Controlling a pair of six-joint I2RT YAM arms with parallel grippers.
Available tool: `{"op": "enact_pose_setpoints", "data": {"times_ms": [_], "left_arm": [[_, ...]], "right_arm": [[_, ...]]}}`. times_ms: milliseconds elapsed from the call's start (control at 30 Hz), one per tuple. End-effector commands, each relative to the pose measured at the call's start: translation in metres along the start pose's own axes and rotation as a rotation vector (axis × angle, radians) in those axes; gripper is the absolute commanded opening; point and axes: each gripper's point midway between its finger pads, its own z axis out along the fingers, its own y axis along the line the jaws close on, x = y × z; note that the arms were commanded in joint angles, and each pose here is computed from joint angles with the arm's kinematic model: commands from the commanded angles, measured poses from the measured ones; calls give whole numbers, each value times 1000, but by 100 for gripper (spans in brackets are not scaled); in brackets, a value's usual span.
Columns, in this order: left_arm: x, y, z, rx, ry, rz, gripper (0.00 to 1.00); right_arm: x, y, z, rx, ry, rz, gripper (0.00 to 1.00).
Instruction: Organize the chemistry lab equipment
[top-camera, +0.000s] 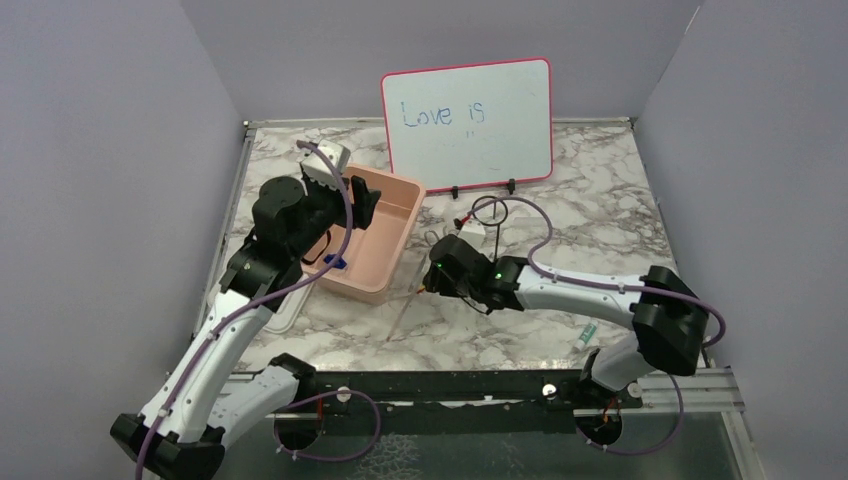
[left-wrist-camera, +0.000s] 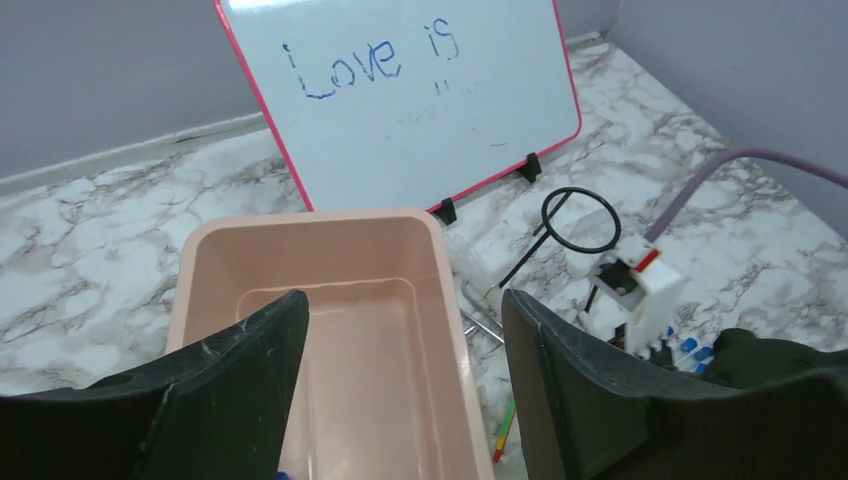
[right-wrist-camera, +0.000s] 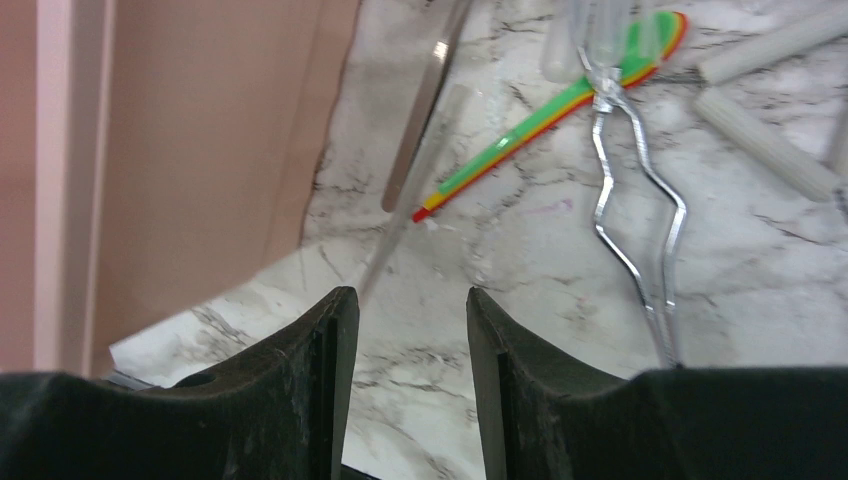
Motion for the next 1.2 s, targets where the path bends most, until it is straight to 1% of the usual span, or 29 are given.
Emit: {"op": "enact_pose_setpoints", "data": {"times_ms": [0, 133, 233, 333, 467, 667, 733, 767, 833, 867, 967, 1067, 1167], "left_arm": [[-13, -7, -8, 26, -127, -87, 76], [-11, 3, -14, -39, -142, -133, 78], [-9, 4, -17, -46, -147, -123, 78], [-8, 15, -18, -100, -161, -113, 79], [-4, 24, -18, -151, -163, -129, 80], [0, 21, -16, -133, -166, -130, 81], [2, 21, -16, -133, -161, -128, 81], [2, 22, -16, -136, -160, -128, 81], [4, 25, -16, -156, -160, -134, 81], [5, 27, -16, -166, -160, -139, 81], [6, 28, -16, -175, -158, -138, 81], [7, 30, -16, -183, -160, -142, 81], [8, 28, -15, -170, -156, -146, 81]], "right_arm": [[10, 4, 18, 87, 57, 18, 42], [31, 10, 35, 109, 147, 59, 42], [50, 11, 43, 121, 223, 88, 43], [63, 10, 49, 132, 269, 106, 42], [72, 9, 55, 133, 296, 109, 42], [74, 7, 64, 160, 291, 116, 42], [75, 3, 67, 204, 294, 113, 39], [77, -2, 68, 235, 297, 112, 36], [79, -8, 70, 273, 298, 103, 23], [80, -11, 71, 289, 300, 98, 21], [78, -11, 68, 311, 290, 91, 19], [72, -6, 64, 293, 266, 79, 14], [62, 1, 57, 244, 236, 81, 6]]}}
